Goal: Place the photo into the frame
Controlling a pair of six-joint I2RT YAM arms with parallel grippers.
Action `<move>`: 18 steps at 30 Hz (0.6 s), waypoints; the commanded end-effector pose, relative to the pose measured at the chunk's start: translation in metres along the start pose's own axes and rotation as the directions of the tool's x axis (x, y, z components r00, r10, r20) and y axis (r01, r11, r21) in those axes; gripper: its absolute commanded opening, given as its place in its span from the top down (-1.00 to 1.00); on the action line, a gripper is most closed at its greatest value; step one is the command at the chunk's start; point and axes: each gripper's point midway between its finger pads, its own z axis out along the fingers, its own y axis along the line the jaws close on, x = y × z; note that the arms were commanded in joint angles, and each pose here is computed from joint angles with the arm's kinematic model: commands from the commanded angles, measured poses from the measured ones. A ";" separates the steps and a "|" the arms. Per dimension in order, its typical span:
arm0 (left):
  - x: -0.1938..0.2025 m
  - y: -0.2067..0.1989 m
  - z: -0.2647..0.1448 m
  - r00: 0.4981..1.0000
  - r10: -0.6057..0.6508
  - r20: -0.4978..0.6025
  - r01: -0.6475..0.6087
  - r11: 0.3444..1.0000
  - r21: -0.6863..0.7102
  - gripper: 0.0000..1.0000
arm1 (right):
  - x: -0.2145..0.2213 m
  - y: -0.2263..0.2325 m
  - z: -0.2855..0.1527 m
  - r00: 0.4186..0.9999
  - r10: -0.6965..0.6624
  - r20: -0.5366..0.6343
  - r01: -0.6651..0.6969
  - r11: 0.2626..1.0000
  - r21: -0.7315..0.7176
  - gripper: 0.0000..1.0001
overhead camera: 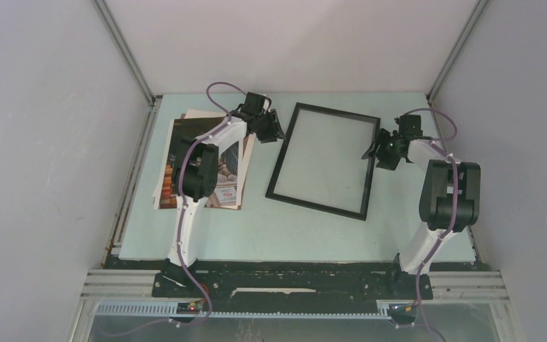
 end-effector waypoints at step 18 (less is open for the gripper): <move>-0.017 -0.020 -0.017 0.999 0.002 0.046 -0.005 0.998 0.061 -0.05 | 0.008 0.014 -0.013 0.998 0.054 0.010 -0.053 0.994 -0.092 -0.17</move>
